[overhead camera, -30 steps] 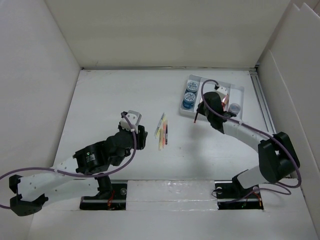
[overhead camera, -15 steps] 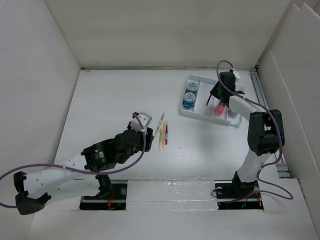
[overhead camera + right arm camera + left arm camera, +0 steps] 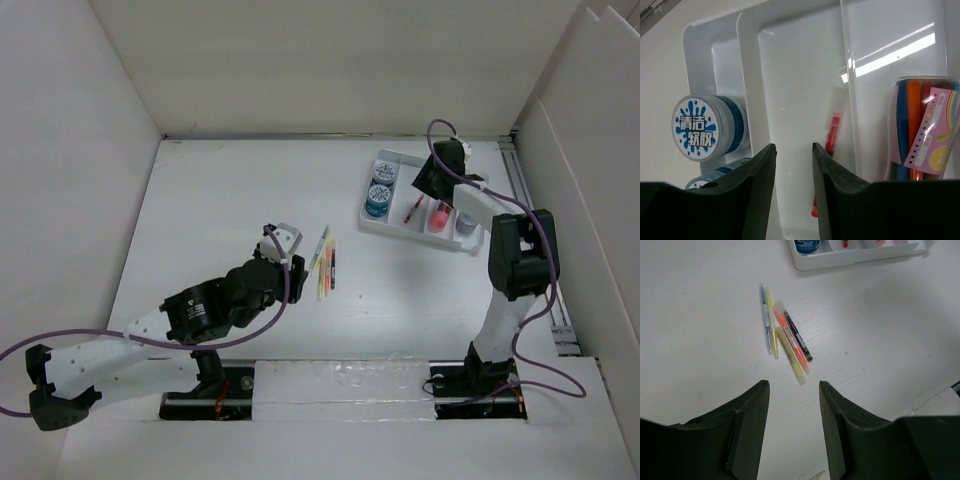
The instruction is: Organize the desk
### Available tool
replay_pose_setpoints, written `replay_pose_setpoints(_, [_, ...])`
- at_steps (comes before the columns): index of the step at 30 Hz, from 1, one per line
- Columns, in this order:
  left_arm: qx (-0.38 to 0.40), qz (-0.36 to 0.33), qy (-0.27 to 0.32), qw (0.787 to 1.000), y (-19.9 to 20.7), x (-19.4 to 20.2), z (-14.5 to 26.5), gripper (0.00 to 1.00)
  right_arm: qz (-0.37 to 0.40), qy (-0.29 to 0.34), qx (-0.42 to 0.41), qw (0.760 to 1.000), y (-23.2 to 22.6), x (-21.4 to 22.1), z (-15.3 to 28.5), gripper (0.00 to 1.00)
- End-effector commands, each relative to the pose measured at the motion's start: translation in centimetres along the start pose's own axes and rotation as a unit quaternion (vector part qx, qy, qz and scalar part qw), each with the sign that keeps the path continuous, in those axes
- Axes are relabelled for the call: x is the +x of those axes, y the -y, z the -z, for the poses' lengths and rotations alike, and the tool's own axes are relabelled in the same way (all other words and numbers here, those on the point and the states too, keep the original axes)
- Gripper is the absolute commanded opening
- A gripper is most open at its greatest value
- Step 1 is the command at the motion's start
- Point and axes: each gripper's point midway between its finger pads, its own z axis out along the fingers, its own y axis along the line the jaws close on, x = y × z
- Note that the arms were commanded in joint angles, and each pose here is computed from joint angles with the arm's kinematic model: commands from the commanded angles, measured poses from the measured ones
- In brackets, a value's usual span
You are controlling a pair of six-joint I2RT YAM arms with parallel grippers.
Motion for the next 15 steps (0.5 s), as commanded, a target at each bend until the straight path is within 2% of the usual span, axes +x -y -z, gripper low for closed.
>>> replay_pose_setpoints(1, [0.006, 0.008, 0.019, 1.000, 0.0, -0.9, 0.3, 0.41, -0.006, 0.044, -0.053, 0.998, -2.9, -2.7, 2.7, 0.41])
replay_pose_setpoints(4, [0.009, 0.010, 0.022, 1.000, 0.1, -1.1, 0.5, 0.41, 0.013, 0.039, -0.100, 0.994, -5.9, -0.1, 4.7, 0.41])
replay_pose_setpoints(5, [0.006, 0.011, 0.024, 1.000, -0.1, -1.1, 0.6, 0.41, 0.023, 0.051, -0.137, 0.989, -8.7, 0.5, 6.7, 0.33])
replay_pose_setpoints(6, [0.007, 0.011, 0.024, 1.000, -0.1, -1.2, 0.6, 0.41, 0.028, 0.037, -0.145, 0.988, -8.8, 2.9, 7.1, 0.27])
replay_pose_setpoints(8, [0.012, 0.014, 0.027, 0.999, 0.0, -1.3, 0.8, 0.41, 0.035, 0.049, -0.188, 0.980, -11.4, 4.6, 9.2, 0.11])
replay_pose_setpoints(9, [0.013, 0.014, 0.028, 0.999, 0.0, -1.3, 0.8, 0.41, 0.048, 0.033, -0.209, 0.976, -13.5, 7.6, 10.5, 0.00])
replay_pose_setpoints(12, [0.015, 0.018, 0.035, 0.999, -0.1, -1.6, 1.1, 0.41, 0.082, 0.010, -0.217, 0.973, -15.4, 14.0, 11.6, 0.00])
replay_pose_setpoints(15, [0.022, 0.017, 0.034, 0.999, 0.1, -1.5, 1.2, 0.41, 0.114, -0.003, -0.206, 0.972, -15.8, 18.6, 11.8, 0.00])
